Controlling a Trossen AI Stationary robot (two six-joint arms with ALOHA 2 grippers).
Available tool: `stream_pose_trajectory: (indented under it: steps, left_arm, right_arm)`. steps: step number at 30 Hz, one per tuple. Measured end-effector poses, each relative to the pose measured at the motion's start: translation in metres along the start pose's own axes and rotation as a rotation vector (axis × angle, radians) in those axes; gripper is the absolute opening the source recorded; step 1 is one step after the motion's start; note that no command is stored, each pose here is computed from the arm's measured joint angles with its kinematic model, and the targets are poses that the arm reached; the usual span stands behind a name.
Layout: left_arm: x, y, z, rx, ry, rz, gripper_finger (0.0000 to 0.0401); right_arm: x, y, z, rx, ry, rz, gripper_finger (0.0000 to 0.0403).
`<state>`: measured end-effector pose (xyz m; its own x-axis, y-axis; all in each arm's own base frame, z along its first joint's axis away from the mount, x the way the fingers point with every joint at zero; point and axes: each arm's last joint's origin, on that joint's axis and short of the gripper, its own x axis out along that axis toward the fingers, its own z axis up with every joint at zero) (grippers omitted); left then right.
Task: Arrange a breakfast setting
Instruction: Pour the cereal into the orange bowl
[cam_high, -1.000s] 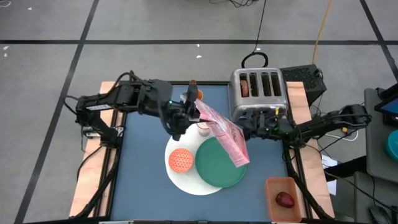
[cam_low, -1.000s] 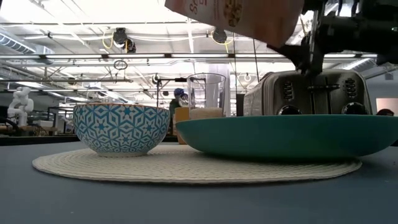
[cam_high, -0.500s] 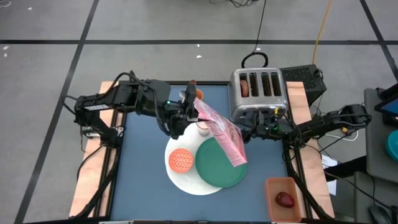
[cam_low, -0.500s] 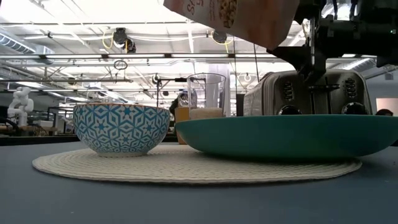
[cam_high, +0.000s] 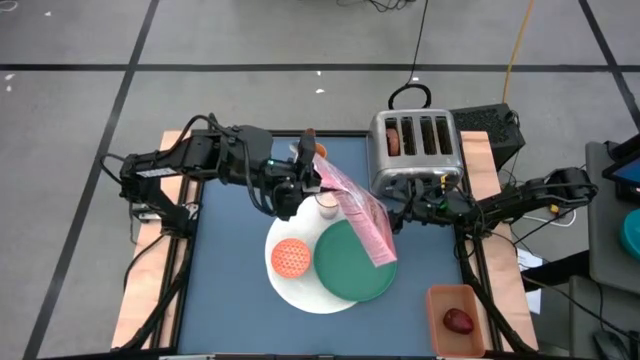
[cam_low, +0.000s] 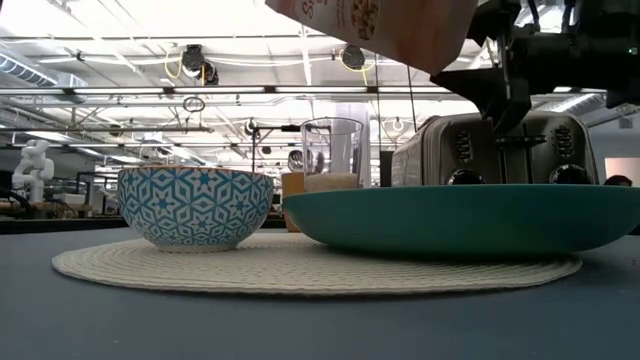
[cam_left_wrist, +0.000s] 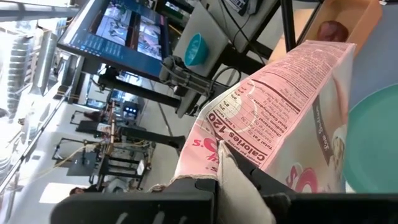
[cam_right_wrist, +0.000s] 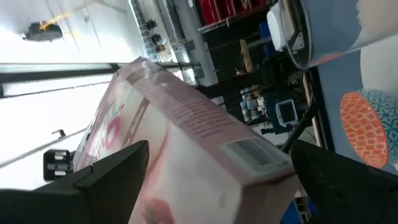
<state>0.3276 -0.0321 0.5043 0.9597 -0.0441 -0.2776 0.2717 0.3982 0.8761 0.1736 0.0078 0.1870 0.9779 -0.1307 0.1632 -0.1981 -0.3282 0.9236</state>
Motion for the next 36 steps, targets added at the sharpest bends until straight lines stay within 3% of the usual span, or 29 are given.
stream_pose_trajectory:
  steps: [18, 27, 36]
  left_arm:
    - [0.000, 0.004, 0.003, 0.076, -0.019, 0.044, 0.0001]
    - [0.016, -0.002, 0.001, 0.108, -0.006, 0.016, 0.0001]
    - [0.043, -0.014, -0.004, 0.091, 0.019, -0.040, 0.0001]
  right_arm:
    - [0.000, 0.000, 0.002, 0.133, -0.027, 0.006, 0.0384]
    - [0.000, 0.009, -0.001, 0.072, 0.006, 0.097, 0.0384]
    - [-0.001, 0.008, 0.000, -0.028, -0.014, 0.092, 0.0384]
